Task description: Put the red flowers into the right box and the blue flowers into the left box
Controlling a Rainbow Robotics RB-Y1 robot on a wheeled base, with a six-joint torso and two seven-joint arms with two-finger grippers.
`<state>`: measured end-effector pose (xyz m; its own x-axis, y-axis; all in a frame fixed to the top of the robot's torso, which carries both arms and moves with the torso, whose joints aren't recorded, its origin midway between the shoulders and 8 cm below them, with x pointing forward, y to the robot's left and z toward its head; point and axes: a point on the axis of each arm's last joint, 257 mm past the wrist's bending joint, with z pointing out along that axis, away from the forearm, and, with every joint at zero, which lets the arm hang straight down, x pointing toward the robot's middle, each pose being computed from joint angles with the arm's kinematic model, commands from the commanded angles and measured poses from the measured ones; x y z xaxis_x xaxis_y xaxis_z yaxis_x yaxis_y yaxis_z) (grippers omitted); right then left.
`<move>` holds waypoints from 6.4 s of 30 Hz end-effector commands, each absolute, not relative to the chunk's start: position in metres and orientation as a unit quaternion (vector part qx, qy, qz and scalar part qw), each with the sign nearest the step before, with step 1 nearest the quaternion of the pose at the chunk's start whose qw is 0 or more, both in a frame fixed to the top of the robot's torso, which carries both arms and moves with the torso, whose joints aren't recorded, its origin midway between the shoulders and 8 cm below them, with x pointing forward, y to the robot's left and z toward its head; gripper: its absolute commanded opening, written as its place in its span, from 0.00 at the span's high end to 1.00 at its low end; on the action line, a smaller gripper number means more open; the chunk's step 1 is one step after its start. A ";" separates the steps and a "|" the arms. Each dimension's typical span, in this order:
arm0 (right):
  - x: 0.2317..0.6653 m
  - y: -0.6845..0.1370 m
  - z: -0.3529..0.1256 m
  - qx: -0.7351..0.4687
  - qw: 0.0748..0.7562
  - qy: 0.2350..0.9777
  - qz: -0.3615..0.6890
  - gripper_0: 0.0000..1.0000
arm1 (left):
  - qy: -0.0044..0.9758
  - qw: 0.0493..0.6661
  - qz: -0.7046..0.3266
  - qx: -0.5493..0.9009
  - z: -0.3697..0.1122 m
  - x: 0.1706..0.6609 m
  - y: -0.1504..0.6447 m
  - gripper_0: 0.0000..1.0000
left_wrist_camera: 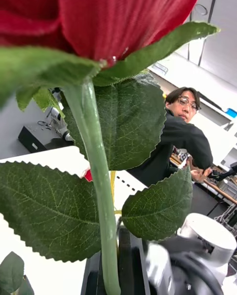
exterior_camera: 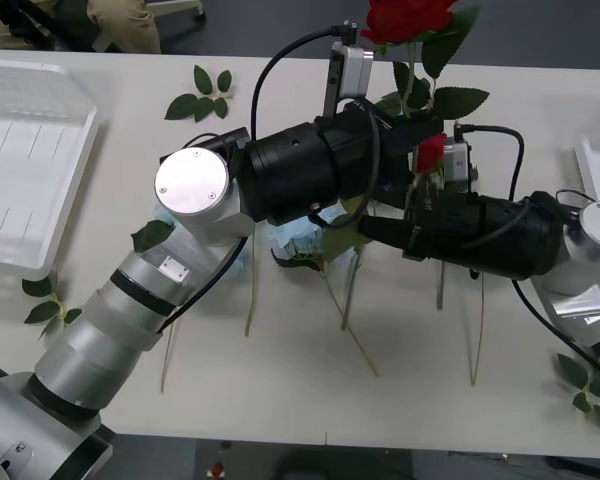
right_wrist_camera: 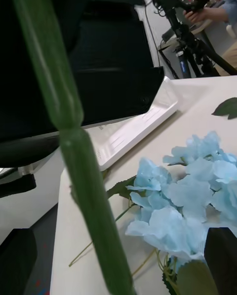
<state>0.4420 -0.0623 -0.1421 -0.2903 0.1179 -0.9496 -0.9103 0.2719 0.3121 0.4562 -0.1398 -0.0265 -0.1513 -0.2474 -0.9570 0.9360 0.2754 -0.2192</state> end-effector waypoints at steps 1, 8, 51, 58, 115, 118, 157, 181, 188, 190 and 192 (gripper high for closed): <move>0.440 -0.042 -0.130 -0.338 0.502 0.608 0.514 0.00 | 0.536 0.584 -0.515 0.325 -0.009 0.448 -0.149 1.00; 0.441 -0.041 -0.128 -0.340 0.503 0.606 0.514 0.71 | 0.536 0.584 -0.515 0.325 -0.009 0.448 -0.149 1.00; 0.490 -0.183 -0.139 -0.355 0.529 0.686 0.350 1.00 | 0.536 0.584 -0.515 0.325 -0.009 0.448 -0.149 0.00; 0.495 -0.276 -0.141 -0.383 0.508 0.735 0.236 1.00 | 0.536 0.584 -0.515 0.325 -0.009 0.448 -0.149 0.00; 0.452 -0.669 -0.239 0.087 0.297 0.939 -0.151 1.00 | 0.887 0.190 -0.106 0.407 -0.280 0.439 0.198 0.00; 0.452 -0.669 -0.239 0.085 0.297 0.939 -0.151 1.00 | 0.890 0.183 -0.089 0.408 -0.289 0.439 0.198 0.00; 0.454 -0.451 -0.174 -0.100 0.338 0.933 0.075 0.11 | 0.906 0.121 0.031 0.405 -0.355 0.451 0.211 0.00; 0.402 -0.307 -0.186 -0.083 0.322 0.911 0.243 0.11 | 0.895 0.126 0.074 0.422 -0.360 0.458 0.215 1.00; 0.408 -0.292 -0.198 -0.104 0.310 0.917 0.230 0.12 | 0.894 0.132 0.118 0.410 -0.353 0.471 0.238 1.00; 0.411 -0.293 -0.203 -0.109 0.309 0.920 0.216 0.11 | 0.896 0.135 0.126 0.404 -0.348 0.475 0.247 1.00; 0.412 -0.292 -0.210 -0.117 0.306 0.923 0.204 0.11 | 0.900 0.137 0.127 0.393 -0.342 0.479 0.259 1.00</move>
<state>0.4065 -0.2892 -0.2199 -0.7925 -0.0761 -0.6052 -0.3460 0.8732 0.3432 0.4626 0.2417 -0.3623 -0.6016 0.7918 -0.1054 0.7363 0.6008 0.3112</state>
